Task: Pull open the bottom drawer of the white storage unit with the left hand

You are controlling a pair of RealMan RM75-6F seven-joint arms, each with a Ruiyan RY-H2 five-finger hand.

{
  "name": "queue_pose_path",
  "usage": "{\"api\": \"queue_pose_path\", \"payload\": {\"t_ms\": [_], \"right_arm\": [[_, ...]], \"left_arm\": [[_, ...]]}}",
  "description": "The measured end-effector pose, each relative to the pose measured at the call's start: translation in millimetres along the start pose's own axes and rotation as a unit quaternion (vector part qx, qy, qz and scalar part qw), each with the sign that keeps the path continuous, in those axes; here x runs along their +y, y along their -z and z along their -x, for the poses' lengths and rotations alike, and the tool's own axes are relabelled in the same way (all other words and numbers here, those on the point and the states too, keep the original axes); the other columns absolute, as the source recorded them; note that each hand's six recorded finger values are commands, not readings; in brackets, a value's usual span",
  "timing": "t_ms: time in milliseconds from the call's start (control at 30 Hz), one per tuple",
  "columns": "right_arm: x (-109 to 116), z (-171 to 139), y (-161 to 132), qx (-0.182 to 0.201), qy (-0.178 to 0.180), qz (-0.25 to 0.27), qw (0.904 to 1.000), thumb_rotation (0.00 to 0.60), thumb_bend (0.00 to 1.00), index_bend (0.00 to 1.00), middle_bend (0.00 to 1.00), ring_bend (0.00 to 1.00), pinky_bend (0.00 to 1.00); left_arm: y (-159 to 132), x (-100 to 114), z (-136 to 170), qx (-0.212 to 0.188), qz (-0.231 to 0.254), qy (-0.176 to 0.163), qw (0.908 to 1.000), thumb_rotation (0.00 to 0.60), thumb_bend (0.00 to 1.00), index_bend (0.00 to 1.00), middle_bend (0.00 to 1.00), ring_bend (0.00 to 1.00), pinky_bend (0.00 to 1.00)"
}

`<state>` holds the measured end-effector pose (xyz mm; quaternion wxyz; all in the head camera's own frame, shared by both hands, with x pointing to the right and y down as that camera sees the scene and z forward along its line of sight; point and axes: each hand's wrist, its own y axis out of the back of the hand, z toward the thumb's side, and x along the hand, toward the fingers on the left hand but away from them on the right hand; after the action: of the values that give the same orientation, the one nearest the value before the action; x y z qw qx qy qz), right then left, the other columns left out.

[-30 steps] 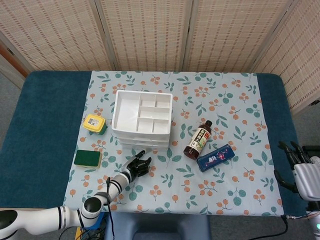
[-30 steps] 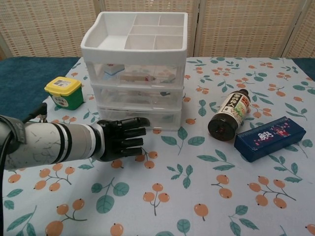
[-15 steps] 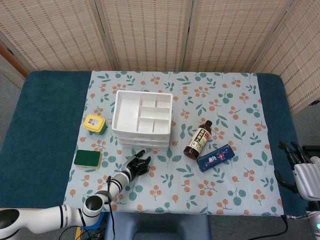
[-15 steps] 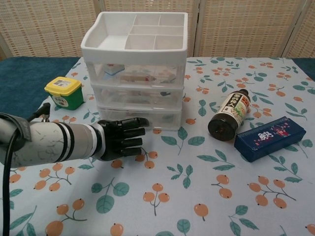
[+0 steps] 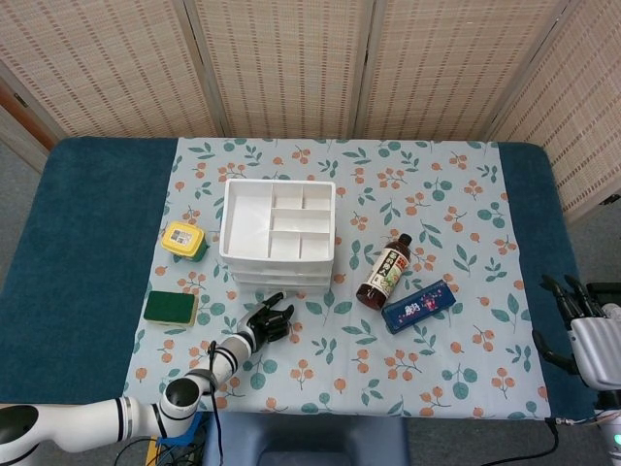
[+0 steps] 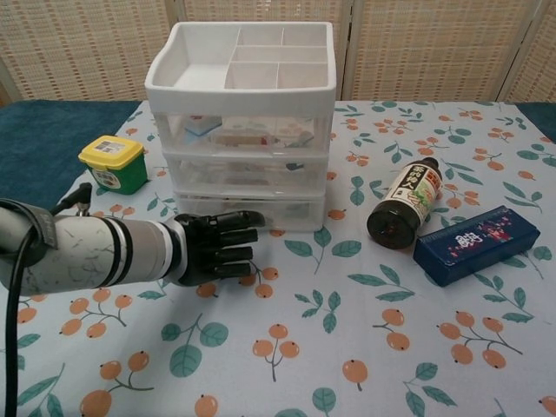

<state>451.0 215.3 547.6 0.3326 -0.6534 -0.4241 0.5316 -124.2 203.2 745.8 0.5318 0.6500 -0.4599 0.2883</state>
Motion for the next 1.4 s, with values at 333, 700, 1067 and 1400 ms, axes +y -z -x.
{"api": "queue_pose_path", "payload": {"t_ms": [333,700,1067,1400], "right_arm": [[-0.8,0.3,0.1,0.0,-0.002,0.0,1.0,0.6,0.41,0.04,0.18,0.08,0.2],[-1.2,1.9,-2.4,0.005,-0.002,0.0,1.0,0.6,0.41,0.04,0.18,0.08,0.2],[-0.2,0.9,-1.5,0.004,0.0,0.001,1.0,0.6,0.41,0.04,0.18,0.08,0.2],[-1.6,1.7,-1.3,0.005,-0.001,0.003,1.0,0.6,0.41,0.04,0.18,0.08,0.2]], "left_arm": [[6.1,5.0,3.1,0.009,0.003,0.0,1.0,0.6,0.51,0.21,1.0,1.0,1.0],[11.1,8.0,14.9,0.016,0.002,0.012,0.9998,0.6,0.51,0.21,1.0,1.0,1.0],[7.2,8.3,40.7,-0.01,-0.118,0.029,0.9925,0.6,0.51,0.18,1.0,1.0,1.0],[-26.4,28.2,67.7,-0.147,-0.361,-0.042,0.9199,0.6,0.51,0.18,1.0,1.0,1.0]]}}
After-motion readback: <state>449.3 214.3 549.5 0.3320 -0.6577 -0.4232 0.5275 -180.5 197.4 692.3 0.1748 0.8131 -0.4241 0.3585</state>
